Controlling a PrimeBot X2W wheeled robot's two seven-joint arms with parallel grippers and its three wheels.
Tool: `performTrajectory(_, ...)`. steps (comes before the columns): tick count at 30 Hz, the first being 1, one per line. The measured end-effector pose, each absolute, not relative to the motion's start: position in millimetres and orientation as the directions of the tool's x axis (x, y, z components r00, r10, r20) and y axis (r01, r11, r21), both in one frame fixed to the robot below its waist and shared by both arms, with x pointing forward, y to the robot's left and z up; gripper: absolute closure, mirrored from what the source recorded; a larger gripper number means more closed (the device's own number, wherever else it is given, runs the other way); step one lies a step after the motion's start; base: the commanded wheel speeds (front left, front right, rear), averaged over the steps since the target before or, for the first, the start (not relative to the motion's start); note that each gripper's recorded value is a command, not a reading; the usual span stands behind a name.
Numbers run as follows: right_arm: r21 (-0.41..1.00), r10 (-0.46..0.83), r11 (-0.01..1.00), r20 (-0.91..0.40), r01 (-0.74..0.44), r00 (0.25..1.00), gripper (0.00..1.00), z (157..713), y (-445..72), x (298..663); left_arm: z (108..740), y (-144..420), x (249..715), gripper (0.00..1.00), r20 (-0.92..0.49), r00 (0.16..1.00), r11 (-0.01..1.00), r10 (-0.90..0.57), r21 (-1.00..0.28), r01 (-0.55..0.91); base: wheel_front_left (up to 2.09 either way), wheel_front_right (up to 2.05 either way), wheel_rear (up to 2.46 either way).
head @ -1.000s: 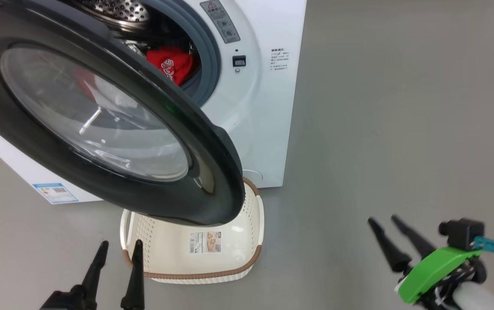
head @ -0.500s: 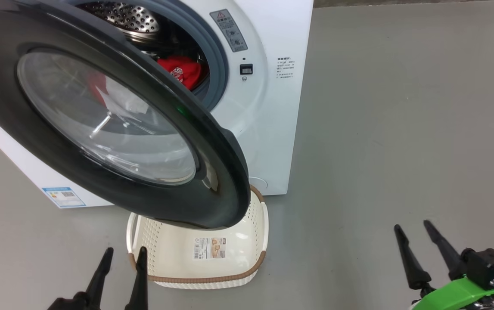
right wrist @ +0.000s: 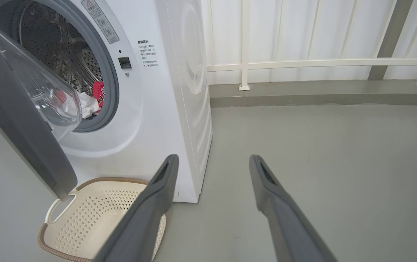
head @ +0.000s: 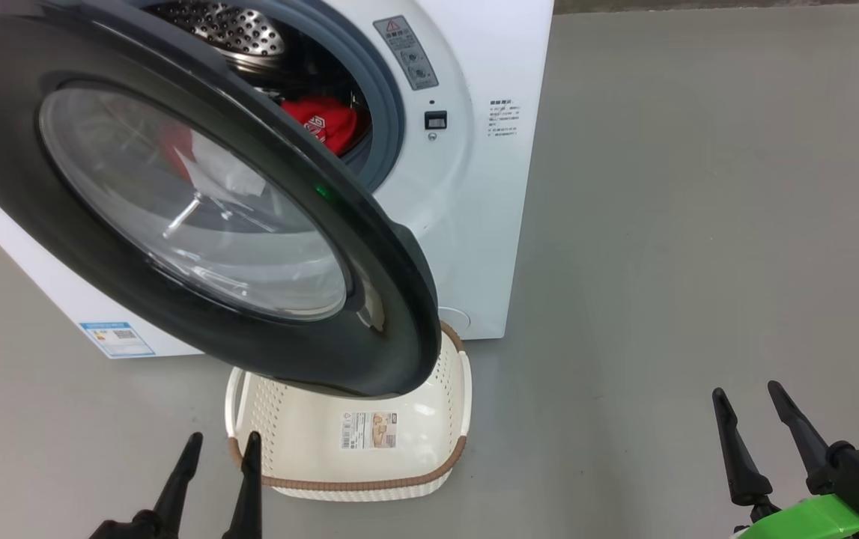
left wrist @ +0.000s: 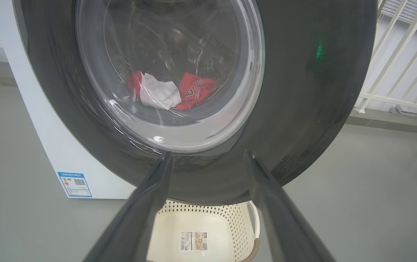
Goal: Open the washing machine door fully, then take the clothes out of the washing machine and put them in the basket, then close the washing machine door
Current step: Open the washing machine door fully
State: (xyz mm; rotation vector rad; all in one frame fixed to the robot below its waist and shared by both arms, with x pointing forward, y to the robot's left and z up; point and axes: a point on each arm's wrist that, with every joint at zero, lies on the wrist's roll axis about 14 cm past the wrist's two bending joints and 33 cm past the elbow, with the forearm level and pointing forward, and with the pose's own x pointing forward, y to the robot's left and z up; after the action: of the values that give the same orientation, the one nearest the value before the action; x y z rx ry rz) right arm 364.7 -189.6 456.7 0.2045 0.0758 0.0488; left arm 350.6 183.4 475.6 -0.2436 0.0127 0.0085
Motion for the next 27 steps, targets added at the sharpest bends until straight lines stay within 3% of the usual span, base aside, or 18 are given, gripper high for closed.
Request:
performTrajectory(14,0.242,0.1,0.967,-0.091,-0.076,0.991,0.01,449.2,-172.7,367.4,472.4,185.9,348.8,0.0,-0.025,1.0,0.97,0.016,-0.241,-0.021,0.0,0.0,0.0)
performTrajectory(15,0.253,0.11,0.964,-0.09,-0.084,0.99,0.42,449.2,-169.3,367.9,472.2,185.9,348.6,0.0,-0.025,1.0,0.97,0.016,-0.241,-0.022,0.0,0.0,0.0)
performTrajectory(17,0.282,0.139,0.953,-0.085,-0.11,0.987,1.0,450.2,-158.6,370.3,471.8,186.2,348.1,0.0,-0.026,0.999,0.97,0.017,-0.241,-0.023,0.0,0.0,0.0)
performTrajectory(27,0.539,0.219,0.808,0.097,-0.236,0.971,1.0,507.0,-110.3,416.5,469.6,187.4,342.2,0.0,-0.035,0.999,0.968,0.027,-0.248,-0.035,0.0,0.0,0.0)
